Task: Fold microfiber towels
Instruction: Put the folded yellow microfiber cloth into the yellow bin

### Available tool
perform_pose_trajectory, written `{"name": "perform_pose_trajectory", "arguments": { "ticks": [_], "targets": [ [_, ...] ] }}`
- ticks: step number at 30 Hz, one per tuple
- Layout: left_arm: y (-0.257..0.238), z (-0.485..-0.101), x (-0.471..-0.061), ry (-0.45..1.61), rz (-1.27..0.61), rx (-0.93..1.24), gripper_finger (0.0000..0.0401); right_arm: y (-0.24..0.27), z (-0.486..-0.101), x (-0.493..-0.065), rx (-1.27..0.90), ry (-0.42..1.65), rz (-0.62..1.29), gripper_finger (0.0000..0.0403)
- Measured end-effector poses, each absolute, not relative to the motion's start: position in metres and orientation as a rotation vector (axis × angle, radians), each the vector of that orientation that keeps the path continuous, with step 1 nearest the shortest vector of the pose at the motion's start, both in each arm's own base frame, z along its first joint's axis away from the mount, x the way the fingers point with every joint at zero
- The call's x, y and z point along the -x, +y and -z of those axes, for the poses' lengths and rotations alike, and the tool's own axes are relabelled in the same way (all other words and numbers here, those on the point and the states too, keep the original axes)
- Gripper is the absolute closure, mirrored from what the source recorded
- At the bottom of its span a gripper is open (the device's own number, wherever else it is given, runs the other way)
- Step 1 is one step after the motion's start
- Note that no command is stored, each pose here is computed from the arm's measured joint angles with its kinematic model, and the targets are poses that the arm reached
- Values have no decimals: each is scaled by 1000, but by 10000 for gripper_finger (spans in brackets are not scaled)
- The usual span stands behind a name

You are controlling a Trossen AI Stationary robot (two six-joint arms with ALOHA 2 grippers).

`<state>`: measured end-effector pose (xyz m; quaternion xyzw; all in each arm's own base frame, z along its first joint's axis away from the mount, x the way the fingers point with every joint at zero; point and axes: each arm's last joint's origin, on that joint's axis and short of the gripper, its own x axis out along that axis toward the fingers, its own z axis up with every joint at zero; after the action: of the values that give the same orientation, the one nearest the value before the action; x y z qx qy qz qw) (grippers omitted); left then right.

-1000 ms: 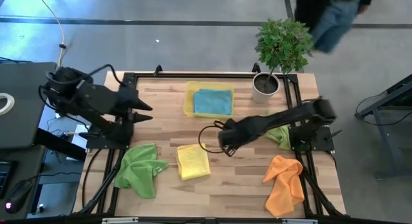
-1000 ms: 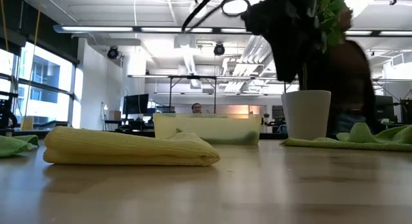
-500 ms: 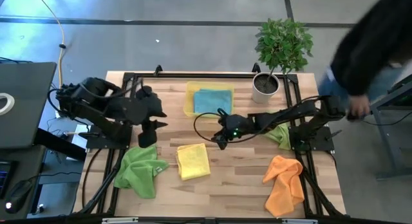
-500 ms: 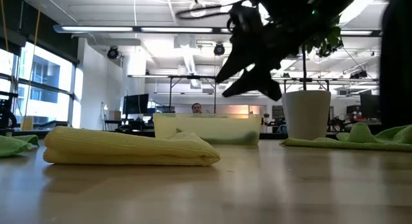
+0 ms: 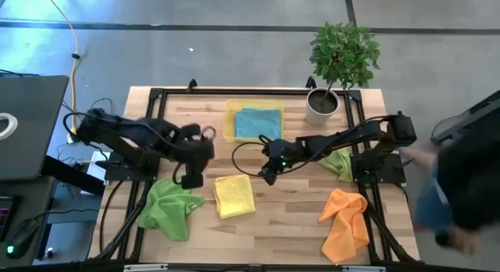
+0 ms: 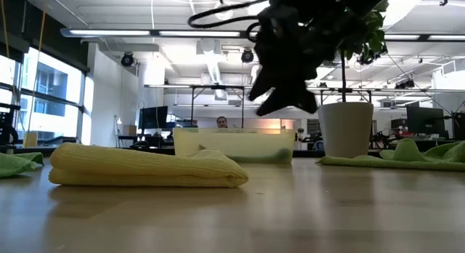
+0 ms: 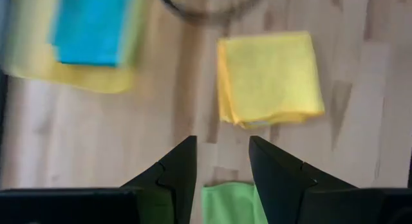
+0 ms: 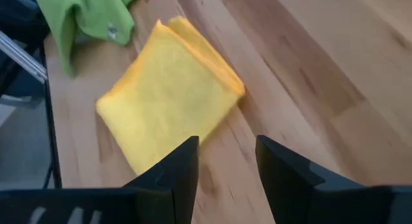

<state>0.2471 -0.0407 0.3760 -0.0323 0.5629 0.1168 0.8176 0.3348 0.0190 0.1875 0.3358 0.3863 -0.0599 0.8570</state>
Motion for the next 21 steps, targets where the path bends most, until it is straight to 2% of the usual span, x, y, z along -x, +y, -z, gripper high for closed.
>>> {"name": "perform_pose_trajectory", "arguments": {
  "ticks": [6, 11, 15, 19, 21],
  "targets": [
    [-45, -312, -264, 1191, -50, 97, 270, 25, -191, -326, -722, 868, 145, 256],
    [-40, -264, -276, 1106, 34, 154, 270, 36, -193, -320, -716, 908, 134, 257],
    [-29, -230, -283, 1028, 5, 265, 269, 40, -195, -314, -706, 944, 141, 257],
    [-18, -208, -287, 1021, -37, 296, 254, 40, -194, -308, -697, 999, 161, 257],
    [-12, -195, -284, 1083, -64, 299, 238, 40, -192, -304, -692, 1037, 178, 257]
  ]
}}
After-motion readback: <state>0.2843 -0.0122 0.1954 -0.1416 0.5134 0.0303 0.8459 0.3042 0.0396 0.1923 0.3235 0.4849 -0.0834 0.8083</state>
